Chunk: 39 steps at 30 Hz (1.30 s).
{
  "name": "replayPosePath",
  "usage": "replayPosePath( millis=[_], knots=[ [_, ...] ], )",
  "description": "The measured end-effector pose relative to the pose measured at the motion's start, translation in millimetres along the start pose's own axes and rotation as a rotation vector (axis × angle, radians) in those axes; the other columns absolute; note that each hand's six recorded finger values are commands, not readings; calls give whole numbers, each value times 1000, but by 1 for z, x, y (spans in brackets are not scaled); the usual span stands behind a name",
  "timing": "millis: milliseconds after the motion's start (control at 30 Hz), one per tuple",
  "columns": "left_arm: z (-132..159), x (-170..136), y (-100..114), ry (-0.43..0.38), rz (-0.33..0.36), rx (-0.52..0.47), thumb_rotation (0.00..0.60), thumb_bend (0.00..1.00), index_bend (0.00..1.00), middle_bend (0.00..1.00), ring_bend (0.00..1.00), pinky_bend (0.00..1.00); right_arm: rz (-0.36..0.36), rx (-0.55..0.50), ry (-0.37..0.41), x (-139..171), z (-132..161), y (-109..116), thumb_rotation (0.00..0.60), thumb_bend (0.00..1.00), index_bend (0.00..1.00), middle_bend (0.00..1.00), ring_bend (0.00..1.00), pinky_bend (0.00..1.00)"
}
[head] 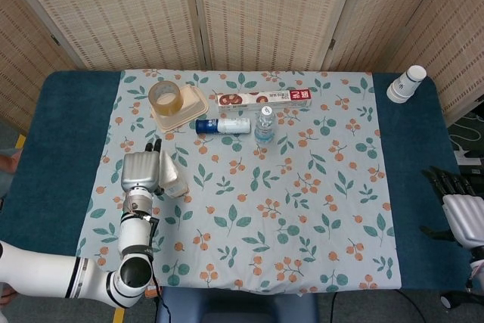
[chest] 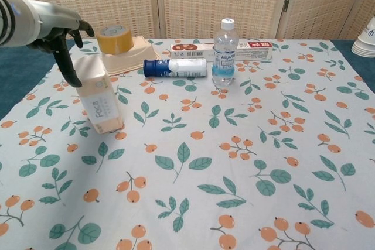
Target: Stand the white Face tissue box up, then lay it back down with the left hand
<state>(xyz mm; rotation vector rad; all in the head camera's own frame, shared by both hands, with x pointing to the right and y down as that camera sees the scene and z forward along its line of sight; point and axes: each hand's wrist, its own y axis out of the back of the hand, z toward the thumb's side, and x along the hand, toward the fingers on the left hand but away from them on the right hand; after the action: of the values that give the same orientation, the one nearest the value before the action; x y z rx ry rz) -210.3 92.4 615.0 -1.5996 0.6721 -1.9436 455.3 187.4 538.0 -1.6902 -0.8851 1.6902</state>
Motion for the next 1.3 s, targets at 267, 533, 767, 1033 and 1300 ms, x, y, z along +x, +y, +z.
replayPosePath(
  millis=[267,533,767,1033,1300],
  knots=[
    [3,-1,2,-9,-9,-26,600,155,0,119,937,1000,4,3,-2,-1,0,-1,600,116,30,0,0,0],
    [6,-2,-1,-13,-22,-36,600,152,0,120,937,1000,5,2,-2,-1,0,-1,600,116,30,0,0,0],
    [12,0,2,-17,1,-24,600,152,0,120,937,1000,-1,-2,-5,-1,-1,1,600,116,30,0,0,0],
    [13,7,-5,-1,-12,-14,600,153,0,120,936,1000,-4,-5,-9,-1,-2,1,600,116,30,0,0,0],
    [13,13,-9,1,3,6,600,152,0,120,937,1000,-6,0,-14,-2,-2,1,600,116,30,0,0,0]
  ],
)
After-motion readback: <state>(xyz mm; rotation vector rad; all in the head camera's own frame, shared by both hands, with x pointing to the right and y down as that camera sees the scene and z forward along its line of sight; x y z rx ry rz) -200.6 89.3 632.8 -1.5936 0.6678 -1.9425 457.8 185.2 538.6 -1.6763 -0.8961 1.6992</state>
